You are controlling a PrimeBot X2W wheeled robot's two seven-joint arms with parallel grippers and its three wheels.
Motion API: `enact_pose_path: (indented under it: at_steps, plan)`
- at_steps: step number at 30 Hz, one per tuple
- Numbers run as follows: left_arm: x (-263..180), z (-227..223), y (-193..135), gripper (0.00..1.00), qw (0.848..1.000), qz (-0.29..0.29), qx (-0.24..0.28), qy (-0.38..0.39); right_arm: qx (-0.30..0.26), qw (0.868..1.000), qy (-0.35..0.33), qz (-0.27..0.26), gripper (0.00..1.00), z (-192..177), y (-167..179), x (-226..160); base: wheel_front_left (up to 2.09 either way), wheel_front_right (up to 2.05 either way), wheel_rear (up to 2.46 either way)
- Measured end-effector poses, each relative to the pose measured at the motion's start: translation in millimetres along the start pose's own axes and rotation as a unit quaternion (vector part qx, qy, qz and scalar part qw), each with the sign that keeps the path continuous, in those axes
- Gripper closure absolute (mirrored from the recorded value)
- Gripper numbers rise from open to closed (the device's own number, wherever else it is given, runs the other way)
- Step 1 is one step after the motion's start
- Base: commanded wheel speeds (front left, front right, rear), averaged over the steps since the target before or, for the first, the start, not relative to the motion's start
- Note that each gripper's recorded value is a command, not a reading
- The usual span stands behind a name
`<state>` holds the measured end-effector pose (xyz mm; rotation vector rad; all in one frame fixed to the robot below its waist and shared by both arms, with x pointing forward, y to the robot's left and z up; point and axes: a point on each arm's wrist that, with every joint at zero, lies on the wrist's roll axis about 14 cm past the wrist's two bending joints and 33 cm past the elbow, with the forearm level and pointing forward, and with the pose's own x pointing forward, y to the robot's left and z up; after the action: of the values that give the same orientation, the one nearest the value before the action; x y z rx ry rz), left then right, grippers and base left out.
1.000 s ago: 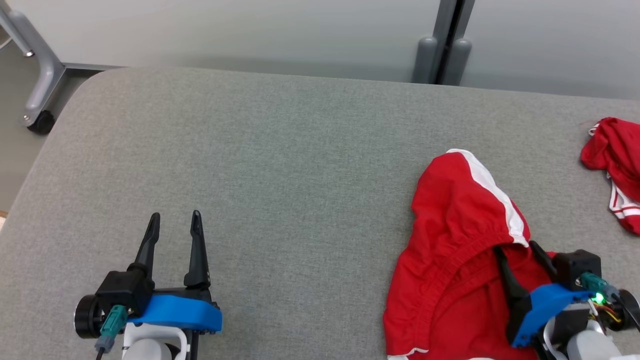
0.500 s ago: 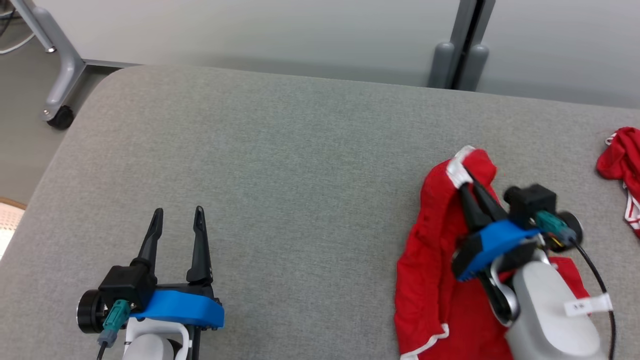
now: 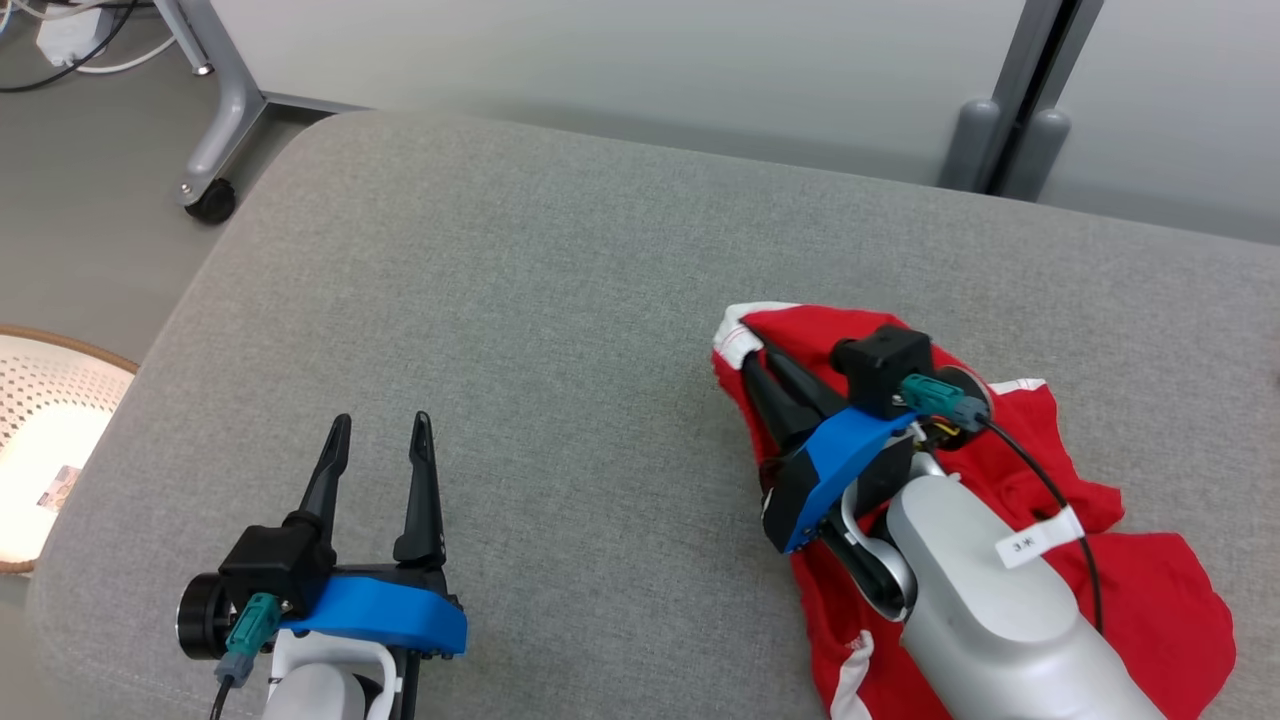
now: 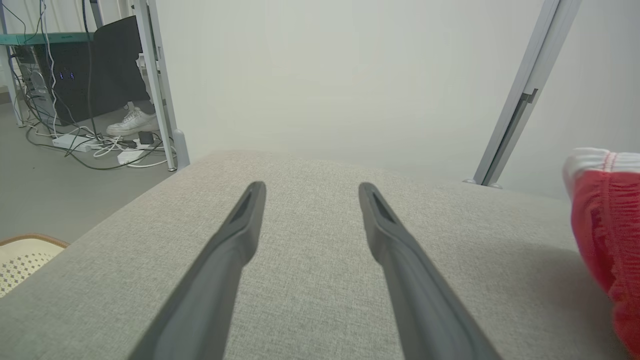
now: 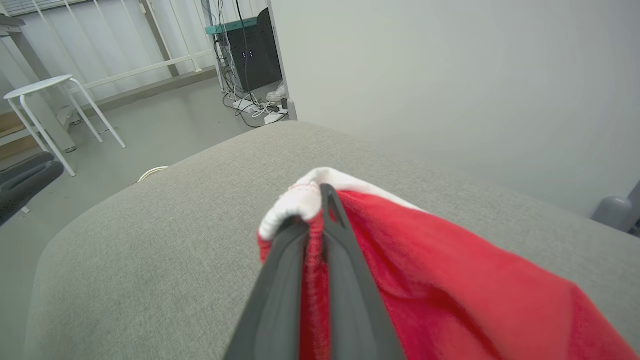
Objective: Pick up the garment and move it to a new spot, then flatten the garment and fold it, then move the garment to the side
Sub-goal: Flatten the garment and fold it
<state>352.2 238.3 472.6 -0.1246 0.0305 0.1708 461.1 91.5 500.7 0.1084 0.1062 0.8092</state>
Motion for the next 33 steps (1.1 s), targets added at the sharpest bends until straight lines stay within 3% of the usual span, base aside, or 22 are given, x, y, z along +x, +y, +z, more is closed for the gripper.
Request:
enact_pose_path:
  at_steps: [3, 4, 5, 21, 28, 33]
  plan:
    - [0.1, -2.4, 0.8, 0.00, 1.000, 0.002, 0.000, 0.004, 0.005, 1.000, 0.015, 0.011, 1.00, -11.2, 5.1, 4.6, 0.00, 0.00, 0.00]
    - [0.1, -2.9, 0.9, 0.00, 1.000, 0.003, 0.000, 0.005, 0.001, 1.000, 0.025, 0.013, 0.73, -16.5, 5.4, 5.2, 0.00, 0.00, 0.00]
    - [0.6, -2.8, 0.7, 0.00, 1.000, 0.003, 0.000, 0.005, 0.000, 0.999, 0.034, 0.016, 0.00, -22.4, 6.6, 5.1, 0.00, 0.00, 0.00]
    - [8.1, -1.8, -25.2, 0.00, 0.999, -0.035, -0.005, 0.000, -0.025, 0.997, 0.072, -0.005, 0.00, -61.7, 2.9, -46.3, 0.00, 0.00, 0.00]
    - [10.7, 0.0, -36.6, 0.00, 0.998, -0.055, -0.002, -0.004, -0.026, 0.997, 0.019, -0.065, 0.00, -36.4, -25.1, -72.1, 0.00, 0.00, 0.00]
    - [10.6, -2.5, -48.1, 0.00, 0.997, -0.073, -0.001, -0.001, -0.038, 0.988, -0.043, -0.142, 0.00, -2.0, -68.3, -105.7, 0.00, 0.00, 0.00]
